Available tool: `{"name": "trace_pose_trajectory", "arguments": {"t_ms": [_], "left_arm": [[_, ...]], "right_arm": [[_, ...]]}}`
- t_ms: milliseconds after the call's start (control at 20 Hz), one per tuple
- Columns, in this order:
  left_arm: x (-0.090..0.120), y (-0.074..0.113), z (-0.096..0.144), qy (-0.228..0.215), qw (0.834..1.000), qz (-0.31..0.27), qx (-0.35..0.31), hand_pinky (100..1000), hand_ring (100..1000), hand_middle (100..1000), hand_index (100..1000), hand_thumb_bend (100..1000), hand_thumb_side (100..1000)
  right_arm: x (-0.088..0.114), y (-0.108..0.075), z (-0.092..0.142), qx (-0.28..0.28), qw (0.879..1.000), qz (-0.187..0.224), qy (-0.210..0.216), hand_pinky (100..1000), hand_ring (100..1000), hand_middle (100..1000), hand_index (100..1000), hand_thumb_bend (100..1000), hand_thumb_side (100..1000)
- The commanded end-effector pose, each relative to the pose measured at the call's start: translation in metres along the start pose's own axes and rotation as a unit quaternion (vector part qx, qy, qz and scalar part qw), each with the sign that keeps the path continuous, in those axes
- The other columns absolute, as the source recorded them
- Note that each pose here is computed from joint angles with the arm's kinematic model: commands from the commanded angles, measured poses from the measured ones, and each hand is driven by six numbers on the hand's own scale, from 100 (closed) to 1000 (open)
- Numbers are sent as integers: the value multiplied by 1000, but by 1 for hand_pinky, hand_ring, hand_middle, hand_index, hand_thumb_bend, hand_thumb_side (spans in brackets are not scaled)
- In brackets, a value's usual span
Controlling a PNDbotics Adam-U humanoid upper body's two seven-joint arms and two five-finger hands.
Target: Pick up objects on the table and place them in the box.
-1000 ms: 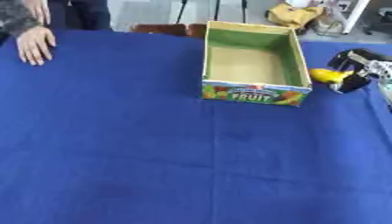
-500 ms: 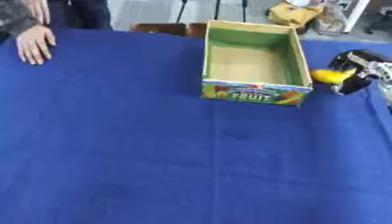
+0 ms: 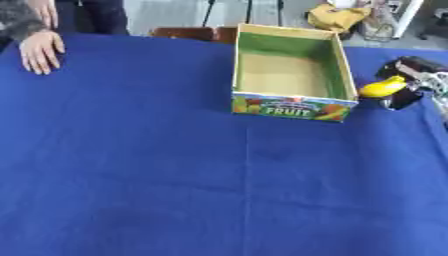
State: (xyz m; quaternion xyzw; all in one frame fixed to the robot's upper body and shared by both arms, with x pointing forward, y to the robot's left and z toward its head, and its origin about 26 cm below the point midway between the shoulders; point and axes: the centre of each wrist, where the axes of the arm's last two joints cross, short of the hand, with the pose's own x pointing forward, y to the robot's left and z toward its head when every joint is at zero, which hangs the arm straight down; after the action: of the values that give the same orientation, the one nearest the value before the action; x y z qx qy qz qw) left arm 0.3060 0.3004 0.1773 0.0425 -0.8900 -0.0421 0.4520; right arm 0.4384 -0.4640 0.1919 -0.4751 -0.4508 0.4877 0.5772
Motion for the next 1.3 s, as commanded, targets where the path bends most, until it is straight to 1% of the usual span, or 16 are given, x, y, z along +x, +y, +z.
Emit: {"name": "trace_pose_trajectory", "arguments": {"t_ms": [50, 550, 800, 950, 1000, 1200, 1300], "left_arm": [[8, 1, -3, -14, 1000, -5, -6, 610, 598, 603, 759, 525, 771], [7, 1, -3, -13, 1000, -3, -8, 611, 598, 603, 760, 526, 772], [8, 0, -3, -14, 1000, -3, -8, 611, 598, 602, 761, 527, 772], [8, 0, -3, -14, 1000, -3, -9, 611, 598, 603, 761, 526, 772], [8, 0, -3, -14, 1000, -2, -9, 612, 599, 603, 761, 527, 770], [8, 0, -3, -14, 1000, -2, -9, 612, 599, 603, 762, 526, 772], [8, 0, -3, -14, 1000, -2, -10, 612, 599, 603, 762, 526, 772]], "right_arm": [[-13, -25, 9, -22, 999, 26, 14, 715, 835, 734, 795, 319, 100], [-9, -24, 8, -22, 998, 58, 16, 679, 789, 702, 755, 279, 100], [-8, -24, 8, -27, 997, 74, 16, 719, 845, 749, 779, 293, 100], [-6, -24, 8, -21, 995, 92, 15, 734, 860, 766, 793, 303, 100], [-6, -24, 8, -19, 995, 99, 14, 744, 871, 778, 804, 323, 100], [-2, -25, 7, -9, 992, 126, 11, 780, 906, 820, 826, 326, 100], [-1, -25, 7, -9, 991, 136, 10, 779, 905, 818, 825, 323, 100]]}}
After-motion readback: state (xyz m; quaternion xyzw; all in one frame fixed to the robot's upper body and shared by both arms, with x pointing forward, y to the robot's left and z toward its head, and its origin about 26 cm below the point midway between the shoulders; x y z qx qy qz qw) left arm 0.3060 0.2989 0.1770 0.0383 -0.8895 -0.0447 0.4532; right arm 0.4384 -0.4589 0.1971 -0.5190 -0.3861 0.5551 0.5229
